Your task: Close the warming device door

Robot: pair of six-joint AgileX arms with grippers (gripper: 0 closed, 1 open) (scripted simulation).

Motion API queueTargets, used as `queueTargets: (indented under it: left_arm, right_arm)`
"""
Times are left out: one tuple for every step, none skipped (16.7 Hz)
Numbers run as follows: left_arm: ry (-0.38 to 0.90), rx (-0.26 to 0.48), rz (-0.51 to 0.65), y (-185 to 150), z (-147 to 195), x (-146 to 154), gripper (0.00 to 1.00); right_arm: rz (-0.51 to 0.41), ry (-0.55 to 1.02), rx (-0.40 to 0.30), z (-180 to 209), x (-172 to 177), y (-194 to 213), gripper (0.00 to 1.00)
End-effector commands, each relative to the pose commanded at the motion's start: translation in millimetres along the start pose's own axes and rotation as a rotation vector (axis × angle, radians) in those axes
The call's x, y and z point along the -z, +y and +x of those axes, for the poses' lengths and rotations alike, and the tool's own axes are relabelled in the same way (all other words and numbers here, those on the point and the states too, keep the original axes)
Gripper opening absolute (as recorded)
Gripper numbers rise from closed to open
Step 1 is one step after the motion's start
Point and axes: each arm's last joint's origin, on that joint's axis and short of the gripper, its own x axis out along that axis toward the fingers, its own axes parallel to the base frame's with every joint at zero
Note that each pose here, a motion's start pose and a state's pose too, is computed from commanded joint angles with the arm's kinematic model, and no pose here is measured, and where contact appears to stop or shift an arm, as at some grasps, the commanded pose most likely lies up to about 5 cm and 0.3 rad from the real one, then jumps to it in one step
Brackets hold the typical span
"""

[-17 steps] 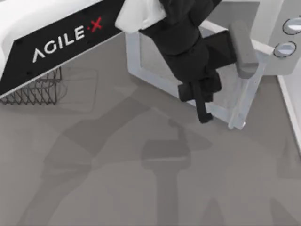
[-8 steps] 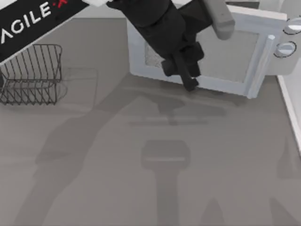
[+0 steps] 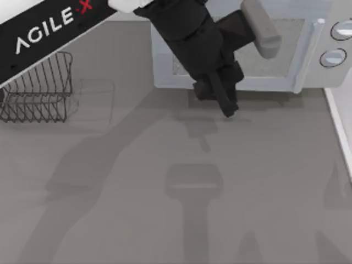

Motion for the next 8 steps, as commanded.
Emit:
queueTargets:
  left_arm:
    - [0.008, 0.010, -0.003, 0, 4, 0, 0.00]
    - [0.010, 0.016, -0.003, 1, 7, -1, 0.00]
    - [0.007, 0.014, 0.002, 1, 9, -3, 0.00]
    - [-0.003, 0.003, 0.008, 2, 8, -6, 0.00]
    - [-0.020, -0.016, 0.016, 2, 4, -9, 0.00]
    - [-0.037, -0.038, 0.023, 3, 0, -12, 0.00]
    - [-0.050, -0.055, 0.026, 4, -3, -14, 0.00]
    - [-0.053, -0.060, 0.026, 5, -4, -14, 0.00]
  right_arm:
    - [0.000, 0.000, 0.000, 0, 0, 0, 1.00]
    - [0.000, 0.000, 0.000, 0, 0, 0, 1.00]
    - [0.000, 0.000, 0.000, 0, 0, 0, 1.00]
    - [0.000, 0.000, 0.000, 0, 0, 0, 1.00]
    - [0.000, 0.000, 0.000, 0, 0, 0, 1.00]
    - [0.000, 0.000, 0.000, 0, 0, 0, 1.00]
    - [0.000, 0.000, 0.000, 0, 0, 0, 1.00]
    - [0.000, 0.000, 0.000, 0, 0, 0, 1.00]
